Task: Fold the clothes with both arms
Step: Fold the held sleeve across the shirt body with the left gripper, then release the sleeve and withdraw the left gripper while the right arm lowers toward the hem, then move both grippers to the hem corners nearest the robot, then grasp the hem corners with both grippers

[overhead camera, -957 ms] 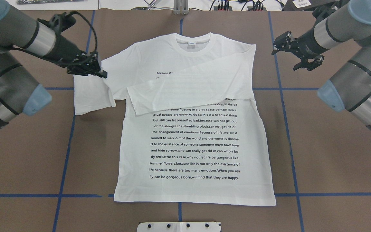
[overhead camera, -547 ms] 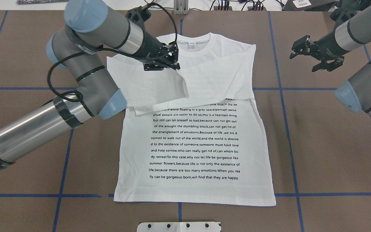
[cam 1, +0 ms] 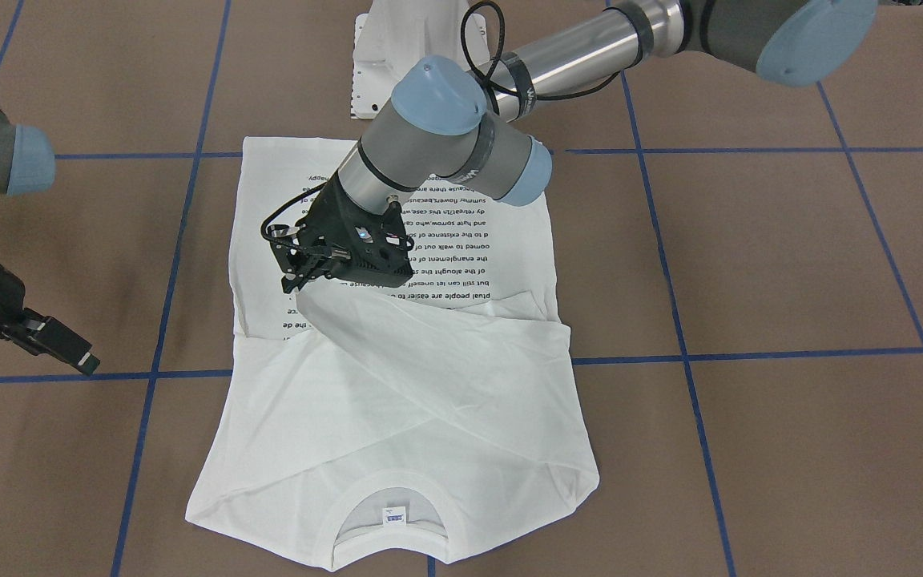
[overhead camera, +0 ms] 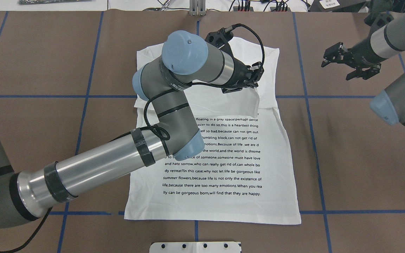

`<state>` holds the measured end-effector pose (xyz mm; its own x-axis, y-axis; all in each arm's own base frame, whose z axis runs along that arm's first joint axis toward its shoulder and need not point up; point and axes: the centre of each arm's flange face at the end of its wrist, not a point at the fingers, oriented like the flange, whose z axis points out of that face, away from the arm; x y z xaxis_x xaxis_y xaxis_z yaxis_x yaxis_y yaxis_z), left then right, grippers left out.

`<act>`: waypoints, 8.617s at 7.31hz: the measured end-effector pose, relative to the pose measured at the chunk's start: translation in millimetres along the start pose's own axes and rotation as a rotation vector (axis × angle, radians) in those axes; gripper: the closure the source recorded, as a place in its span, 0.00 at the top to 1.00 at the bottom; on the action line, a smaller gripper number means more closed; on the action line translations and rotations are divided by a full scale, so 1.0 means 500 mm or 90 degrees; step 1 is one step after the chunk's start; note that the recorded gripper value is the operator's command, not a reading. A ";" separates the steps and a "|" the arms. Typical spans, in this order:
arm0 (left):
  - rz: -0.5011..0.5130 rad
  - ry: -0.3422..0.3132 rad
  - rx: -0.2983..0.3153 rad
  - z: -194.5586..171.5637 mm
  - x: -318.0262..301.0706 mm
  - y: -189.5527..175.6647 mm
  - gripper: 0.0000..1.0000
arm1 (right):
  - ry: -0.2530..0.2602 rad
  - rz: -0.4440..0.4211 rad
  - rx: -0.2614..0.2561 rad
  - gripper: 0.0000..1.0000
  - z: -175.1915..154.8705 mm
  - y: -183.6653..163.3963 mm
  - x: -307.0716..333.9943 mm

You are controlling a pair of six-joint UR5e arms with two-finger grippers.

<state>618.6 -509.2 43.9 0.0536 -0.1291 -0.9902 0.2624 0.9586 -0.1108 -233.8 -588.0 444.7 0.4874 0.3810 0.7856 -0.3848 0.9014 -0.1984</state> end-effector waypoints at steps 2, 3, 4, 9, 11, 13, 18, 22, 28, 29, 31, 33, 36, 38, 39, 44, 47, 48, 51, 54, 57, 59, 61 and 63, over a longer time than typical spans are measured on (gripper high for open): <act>0.003 -0.004 0.006 0.054 -0.006 0.072 0.00 | 0.002 0.003 0.001 0.99 -0.001 -0.003 0.008; 0.004 -0.008 0.007 0.074 -0.009 0.099 0.00 | 0.004 0.004 0.001 0.99 0.001 -0.003 0.015; 0.004 -0.010 0.005 0.087 -0.010 0.117 0.00 | 0.005 0.005 0.001 0.99 0.000 -0.002 0.017; 0.005 -0.013 0.019 0.119 0.004 0.159 0.00 | 0.004 0.004 0.001 0.99 -0.001 -0.002 0.018; 0.006 -0.010 0.030 0.119 0.013 0.158 0.11 | 0.006 0.006 0.001 0.99 0.002 -0.003 0.017; 0.005 -0.007 0.044 0.120 0.019 0.154 0.17 | 0.005 0.006 0.001 0.99 0.003 -0.004 0.015; -0.025 0.015 0.089 0.146 0.057 0.136 0.63 | 0.005 0.009 0.001 1.00 0.002 -0.003 0.015; -0.025 0.029 0.116 0.134 0.058 0.097 0.63 | -0.009 0.027 0.000 1.00 0.003 0.056 -0.031; 0.111 -0.097 0.060 -0.159 -0.182 0.020 0.62 | -0.029 0.161 0.023 0.95 0.007 0.557 -0.061; 0.131 -0.116 0.064 -0.237 -0.226 0.025 0.63 | -0.019 0.186 0.032 0.92 0.011 0.636 -0.030; 0.146 -0.122 0.071 -0.312 -0.260 0.032 0.63 | 0.004 0.223 0.051 0.90 0.043 0.759 0.014; 0.146 -0.121 0.074 -0.325 -0.264 0.033 0.63 | 0.027 0.233 0.048 0.88 0.059 0.839 0.029; 0.148 -0.119 0.075 -0.329 -0.262 0.035 0.64 | 0.048 0.235 0.029 0.81 0.066 0.886 0.048; 0.148 -0.118 0.075 -0.330 -0.262 0.036 0.65 | 0.061 0.225 0.019 0.81 0.074 0.907 0.060; 0.148 -0.117 0.076 -0.333 -0.262 0.036 0.66 | 0.067 0.220 0.016 0.81 0.081 0.917 0.066; 0.150 -0.114 0.080 -0.349 -0.269 0.039 0.66 | 0.085 0.208 0.012 0.50 0.107 0.937 0.082; 0.151 -0.113 0.085 -0.354 -0.270 0.040 0.66 | 0.090 0.206 0.012 0.00 0.112 0.940 0.089; 0.151 -0.113 0.086 -0.355 -0.270 0.040 0.66 | 0.091 0.207 0.010 0.00 0.110 0.940 0.089; 0.151 -0.105 0.084 -0.365 -0.263 0.045 0.66 | 0.087 0.206 0.005 0.00 0.103 0.943 0.086; 0.096 -0.125 0.064 -0.422 -0.353 0.104 0.65 | 0.067 0.211 -0.009 0.00 0.063 0.941 0.064; -0.007 -0.200 -0.006 -0.389 -0.503 0.305 0.63 | 0.055 0.217 -0.010 0.00 0.046 0.931 0.051; -0.032 -0.265 -0.036 -0.369 -0.608 0.422 0.59 | 0.055 0.218 -0.009 0.00 0.045 0.930 0.051; -0.041 -0.298 -0.053 -0.367 -0.659 0.470 0.58 | 0.055 0.218 -0.009 0.00 0.045 0.929 0.052; -0.043 -0.302 -0.056 -0.363 -0.665 0.481 0.58 | 0.055 0.218 -0.008 0.00 0.045 0.928 0.053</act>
<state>488.9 -189.7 331.2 0.4779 -0.2734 -0.8348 0.1987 0.9593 -0.2004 -417.2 -164.3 386.4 0.3966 0.6774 0.6195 -0.5280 0.7204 -0.4497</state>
